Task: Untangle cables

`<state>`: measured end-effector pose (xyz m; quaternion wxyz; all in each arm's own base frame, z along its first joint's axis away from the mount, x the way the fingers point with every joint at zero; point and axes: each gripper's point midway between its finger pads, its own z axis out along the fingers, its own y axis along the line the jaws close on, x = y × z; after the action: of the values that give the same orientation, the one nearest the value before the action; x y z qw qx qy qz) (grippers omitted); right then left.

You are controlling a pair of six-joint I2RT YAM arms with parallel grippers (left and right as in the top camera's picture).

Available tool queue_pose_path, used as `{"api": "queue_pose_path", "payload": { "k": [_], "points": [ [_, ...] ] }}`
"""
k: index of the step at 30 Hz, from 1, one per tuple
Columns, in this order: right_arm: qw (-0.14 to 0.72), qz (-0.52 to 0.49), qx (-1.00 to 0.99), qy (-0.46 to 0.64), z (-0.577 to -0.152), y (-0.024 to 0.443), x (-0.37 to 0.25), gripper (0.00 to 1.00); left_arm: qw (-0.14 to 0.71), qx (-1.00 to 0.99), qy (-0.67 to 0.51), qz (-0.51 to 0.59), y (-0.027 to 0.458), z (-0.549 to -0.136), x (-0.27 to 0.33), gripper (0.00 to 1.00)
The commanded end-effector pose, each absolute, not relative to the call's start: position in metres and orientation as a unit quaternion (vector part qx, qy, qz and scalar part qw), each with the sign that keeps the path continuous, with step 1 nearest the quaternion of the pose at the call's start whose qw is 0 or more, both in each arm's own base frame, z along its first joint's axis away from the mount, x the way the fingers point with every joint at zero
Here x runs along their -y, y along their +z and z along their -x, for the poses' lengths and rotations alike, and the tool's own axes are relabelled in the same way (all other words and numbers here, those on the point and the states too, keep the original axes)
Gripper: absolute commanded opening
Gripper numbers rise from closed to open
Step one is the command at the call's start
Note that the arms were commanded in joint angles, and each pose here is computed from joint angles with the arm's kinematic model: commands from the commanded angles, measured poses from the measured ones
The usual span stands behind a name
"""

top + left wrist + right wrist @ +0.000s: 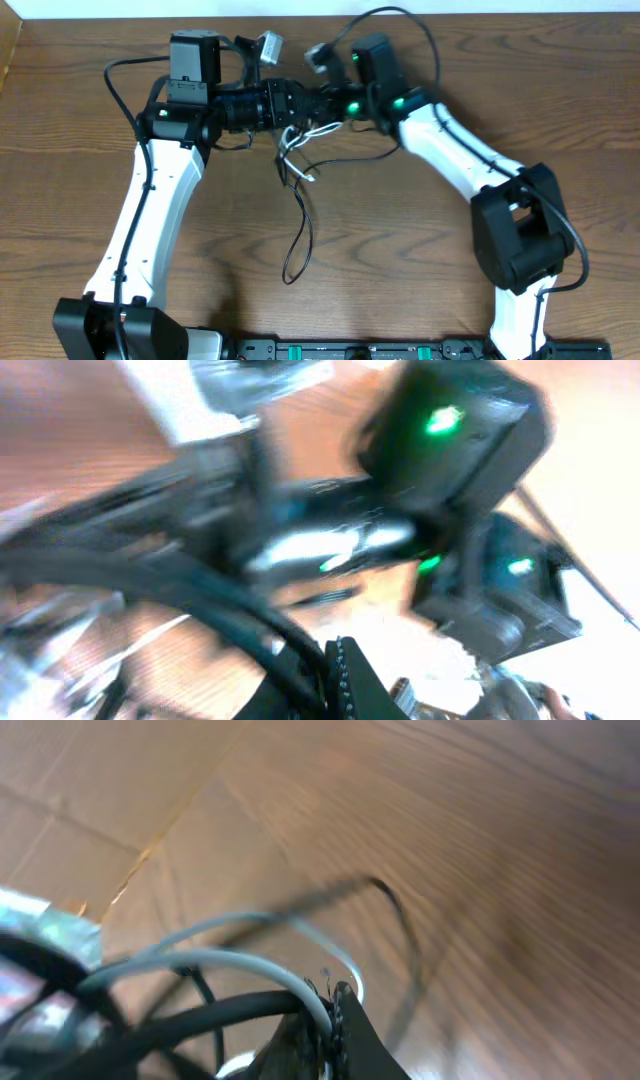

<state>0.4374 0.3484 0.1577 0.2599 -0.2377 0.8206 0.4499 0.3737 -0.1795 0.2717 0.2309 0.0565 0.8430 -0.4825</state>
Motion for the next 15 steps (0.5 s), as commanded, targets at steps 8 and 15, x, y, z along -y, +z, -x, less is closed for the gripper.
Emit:
{"api": "queue_pose_path", "payload": {
  "k": [8, 15],
  "points": [
    [0.237, 0.124, -0.89, 0.37, -0.478, 0.122, -0.249, 0.01, 0.249, -0.946, -0.177, 0.106, 0.199, -0.395, 0.074, 0.08],
    [0.234, 0.092, -0.899, 0.358, -0.483, 0.128, -0.213, 0.01, 0.195, -0.968, -0.085, 0.134, 0.16, -0.381, 0.045, 0.08]
  ]
}}
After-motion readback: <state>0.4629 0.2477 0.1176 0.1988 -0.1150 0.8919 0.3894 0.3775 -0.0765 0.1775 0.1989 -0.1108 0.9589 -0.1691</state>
